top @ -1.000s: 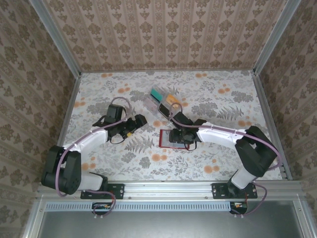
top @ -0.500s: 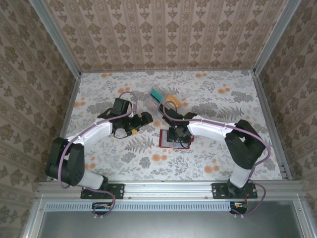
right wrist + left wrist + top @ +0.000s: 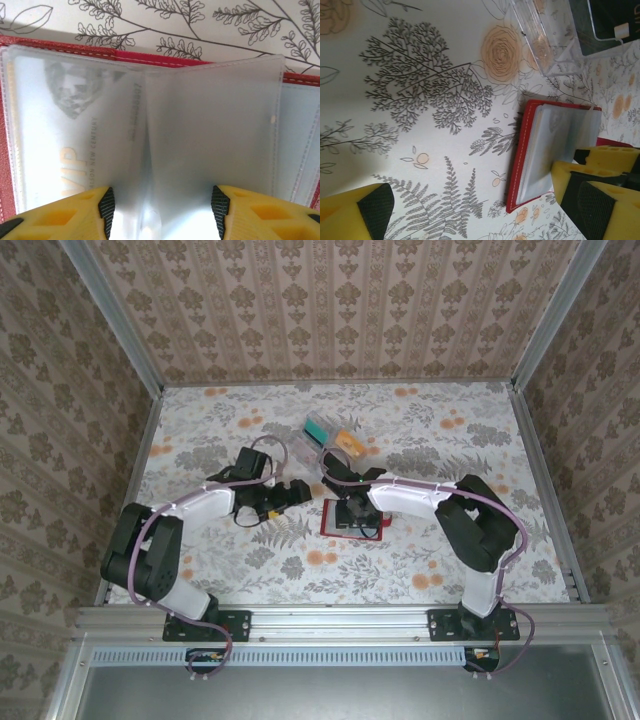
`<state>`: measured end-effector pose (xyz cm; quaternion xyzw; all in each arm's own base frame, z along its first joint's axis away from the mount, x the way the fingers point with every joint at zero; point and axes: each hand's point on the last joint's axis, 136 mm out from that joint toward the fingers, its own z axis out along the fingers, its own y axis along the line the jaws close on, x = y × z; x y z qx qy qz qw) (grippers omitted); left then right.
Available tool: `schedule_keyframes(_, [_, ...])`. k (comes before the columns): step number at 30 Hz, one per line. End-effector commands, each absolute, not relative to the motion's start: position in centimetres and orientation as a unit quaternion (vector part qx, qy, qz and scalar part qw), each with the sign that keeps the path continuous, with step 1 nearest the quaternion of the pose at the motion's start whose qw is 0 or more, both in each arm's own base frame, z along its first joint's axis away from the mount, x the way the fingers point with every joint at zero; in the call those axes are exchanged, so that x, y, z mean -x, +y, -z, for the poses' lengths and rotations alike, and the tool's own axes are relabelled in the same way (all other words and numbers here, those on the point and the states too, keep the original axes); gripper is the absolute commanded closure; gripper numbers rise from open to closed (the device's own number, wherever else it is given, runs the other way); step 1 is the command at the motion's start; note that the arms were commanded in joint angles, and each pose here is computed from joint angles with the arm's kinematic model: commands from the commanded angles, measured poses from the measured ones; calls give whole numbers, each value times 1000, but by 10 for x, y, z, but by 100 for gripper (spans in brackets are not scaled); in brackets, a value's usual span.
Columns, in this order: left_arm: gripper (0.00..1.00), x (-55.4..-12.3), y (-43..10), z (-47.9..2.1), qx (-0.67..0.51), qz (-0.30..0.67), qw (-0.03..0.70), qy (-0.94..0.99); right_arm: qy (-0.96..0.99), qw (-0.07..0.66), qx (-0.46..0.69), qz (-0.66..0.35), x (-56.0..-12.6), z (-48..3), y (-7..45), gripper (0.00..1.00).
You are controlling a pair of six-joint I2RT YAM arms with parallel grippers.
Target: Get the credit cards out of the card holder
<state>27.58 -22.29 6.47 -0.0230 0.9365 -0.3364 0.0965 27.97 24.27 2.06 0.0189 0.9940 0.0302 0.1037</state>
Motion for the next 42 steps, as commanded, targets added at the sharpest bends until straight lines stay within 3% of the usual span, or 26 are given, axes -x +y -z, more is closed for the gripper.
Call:
schedule_keyframes(1, [6, -268, -237, -68, -7, 352, 91, 932, 996, 88, -26, 6, -271, 2, 227, 48])
schedule_keyframes(5, [21, -262, -251, -70, -13, 364, 76, 928, 995, 92, -26, -2, -268, 5, 224, 52])
schedule_keyframes(9, [51, -256, -273, -79, -14, 393, 63, 917, 996, 84, -20, -14, -266, 6, 228, 58])
schedule_keyframes(16, [64, -246, -295, -67, -20, 396, 57, 916, 994, 99, -22, -35, -268, 11, 234, 63])
schedule_keyframes(30, [72, -257, -311, -55, -18, 359, 64, 931, 994, 100, -18, -38, -259, 16, 227, 70])
schedule_keyframes(42, [71, -262, -314, -37, -17, 332, 51, 942, 994, 95, -17, -51, -257, 16, 231, 73])
